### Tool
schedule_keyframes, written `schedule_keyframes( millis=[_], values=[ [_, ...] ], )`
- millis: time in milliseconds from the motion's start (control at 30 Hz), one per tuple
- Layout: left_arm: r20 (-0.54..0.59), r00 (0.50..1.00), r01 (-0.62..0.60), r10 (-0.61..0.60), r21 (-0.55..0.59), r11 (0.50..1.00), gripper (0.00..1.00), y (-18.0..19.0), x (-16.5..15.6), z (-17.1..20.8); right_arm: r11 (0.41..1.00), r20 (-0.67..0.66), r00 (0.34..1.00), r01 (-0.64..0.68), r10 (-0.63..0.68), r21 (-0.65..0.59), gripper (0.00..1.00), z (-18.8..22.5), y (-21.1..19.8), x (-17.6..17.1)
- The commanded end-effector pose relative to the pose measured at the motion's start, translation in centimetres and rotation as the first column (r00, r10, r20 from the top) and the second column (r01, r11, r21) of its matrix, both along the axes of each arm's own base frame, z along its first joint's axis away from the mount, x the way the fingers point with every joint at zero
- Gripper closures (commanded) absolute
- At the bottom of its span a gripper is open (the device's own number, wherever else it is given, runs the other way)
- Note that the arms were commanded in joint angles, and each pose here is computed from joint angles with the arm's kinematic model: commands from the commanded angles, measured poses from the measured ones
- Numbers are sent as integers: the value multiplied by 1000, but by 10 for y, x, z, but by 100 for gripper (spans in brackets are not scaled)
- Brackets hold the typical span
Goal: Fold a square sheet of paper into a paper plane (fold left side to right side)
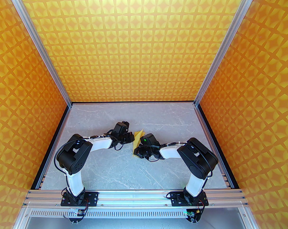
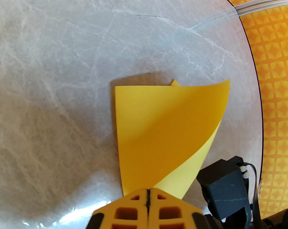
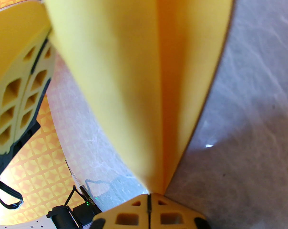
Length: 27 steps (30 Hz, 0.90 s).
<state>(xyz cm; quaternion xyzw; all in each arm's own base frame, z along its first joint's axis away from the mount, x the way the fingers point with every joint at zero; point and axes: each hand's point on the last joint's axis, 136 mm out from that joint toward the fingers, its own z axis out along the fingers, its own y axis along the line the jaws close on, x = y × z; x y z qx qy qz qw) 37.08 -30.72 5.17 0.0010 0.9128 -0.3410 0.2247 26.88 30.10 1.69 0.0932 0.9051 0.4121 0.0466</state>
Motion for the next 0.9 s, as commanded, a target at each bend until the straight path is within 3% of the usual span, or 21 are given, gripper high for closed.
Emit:
schedule_keyframes(
  millis=[0,867],
  values=[
    [5,1000,20,-20,12,1000,100,-1,4,-1,998,-38,999,-6,4,-57,94,-17,-8,-6],
    [-29,1000,8,-8,6,1000,100,-3,6,-23,998,-33,999,0,-2,-67,89,-15,-9,-4]
  ],
)
